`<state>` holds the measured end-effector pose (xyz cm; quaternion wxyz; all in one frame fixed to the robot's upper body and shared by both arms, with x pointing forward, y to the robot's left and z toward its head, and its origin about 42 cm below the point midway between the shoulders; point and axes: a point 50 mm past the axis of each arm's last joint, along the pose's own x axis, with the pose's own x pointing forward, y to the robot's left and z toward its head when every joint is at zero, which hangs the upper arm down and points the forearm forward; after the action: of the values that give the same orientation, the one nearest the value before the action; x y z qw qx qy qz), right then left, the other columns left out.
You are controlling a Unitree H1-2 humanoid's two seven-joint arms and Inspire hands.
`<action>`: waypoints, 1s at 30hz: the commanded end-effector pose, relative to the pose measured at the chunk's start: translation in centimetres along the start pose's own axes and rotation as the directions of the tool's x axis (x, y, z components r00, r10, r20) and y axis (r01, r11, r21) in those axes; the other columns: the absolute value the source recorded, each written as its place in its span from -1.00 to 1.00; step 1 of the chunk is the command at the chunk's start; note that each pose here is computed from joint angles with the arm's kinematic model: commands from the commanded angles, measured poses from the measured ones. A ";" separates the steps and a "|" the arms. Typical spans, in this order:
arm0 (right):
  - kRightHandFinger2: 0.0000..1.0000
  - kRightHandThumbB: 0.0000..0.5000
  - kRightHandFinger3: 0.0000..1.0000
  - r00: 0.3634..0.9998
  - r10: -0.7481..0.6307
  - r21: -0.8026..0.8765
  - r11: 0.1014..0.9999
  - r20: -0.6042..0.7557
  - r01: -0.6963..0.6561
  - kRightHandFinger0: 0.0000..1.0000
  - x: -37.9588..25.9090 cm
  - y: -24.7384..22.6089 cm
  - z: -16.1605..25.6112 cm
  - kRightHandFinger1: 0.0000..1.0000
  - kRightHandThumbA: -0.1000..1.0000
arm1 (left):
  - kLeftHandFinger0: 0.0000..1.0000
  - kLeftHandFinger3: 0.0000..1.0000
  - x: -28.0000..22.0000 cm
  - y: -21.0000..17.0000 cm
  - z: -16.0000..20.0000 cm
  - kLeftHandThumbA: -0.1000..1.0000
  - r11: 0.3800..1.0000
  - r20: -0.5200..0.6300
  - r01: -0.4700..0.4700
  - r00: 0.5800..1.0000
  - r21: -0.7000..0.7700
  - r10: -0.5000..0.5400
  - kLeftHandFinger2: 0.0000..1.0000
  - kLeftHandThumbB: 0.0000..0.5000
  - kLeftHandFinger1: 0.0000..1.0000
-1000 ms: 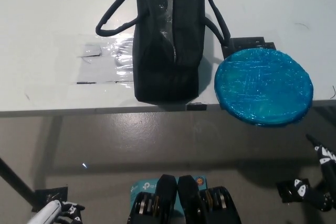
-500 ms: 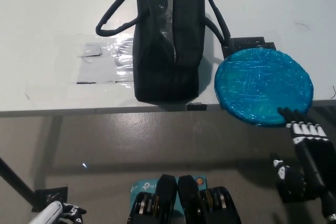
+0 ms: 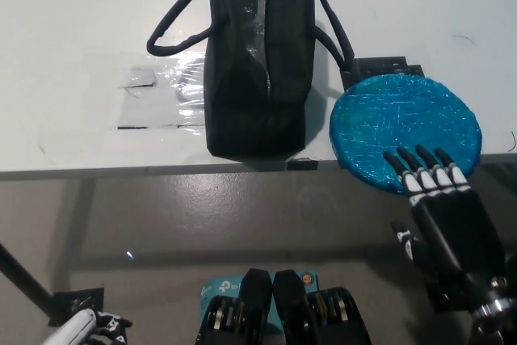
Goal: The robot uses its right hand to pick up a stack of plates kept in the middle of the desk and put it inside a bag kept next to it
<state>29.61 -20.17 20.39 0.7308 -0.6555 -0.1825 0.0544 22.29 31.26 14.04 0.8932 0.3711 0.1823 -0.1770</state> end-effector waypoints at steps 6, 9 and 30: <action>1.00 1.00 1.00 1.000 0.009 -0.320 0.947 -0.011 -0.013 1.00 4.0 -0.7 -1.8 1.00 0.43 | 0.41 0.67 -0.4 1.6 1.0 -1.00 0.999 0.003 -0.030 1.000 0.046 0.030 0.52 -1.00 0.43; 1.00 1.00 1.00 0.998 0.045 -0.262 0.963 -0.043 -0.055 1.00 3.8 0.2 -2.0 1.00 0.28 | 0.42 0.73 -0.4 1.6 0.9 -1.00 0.999 0.000 -0.024 1.000 0.037 0.024 0.56 -1.00 0.45; 1.00 1.00 1.00 0.963 0.129 -0.097 0.983 -0.237 -0.156 1.00 2.0 2.8 -3.3 1.00 0.25 | 0.51 0.85 -0.4 2.0 1.1 -1.00 0.999 -0.014 -0.003 1.000 0.041 0.004 0.65 -1.00 0.52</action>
<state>32.62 -21.19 15.84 0.6982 -0.7119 -0.0554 0.0517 23.20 31.80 15.34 0.8910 0.3753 0.1865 -0.1746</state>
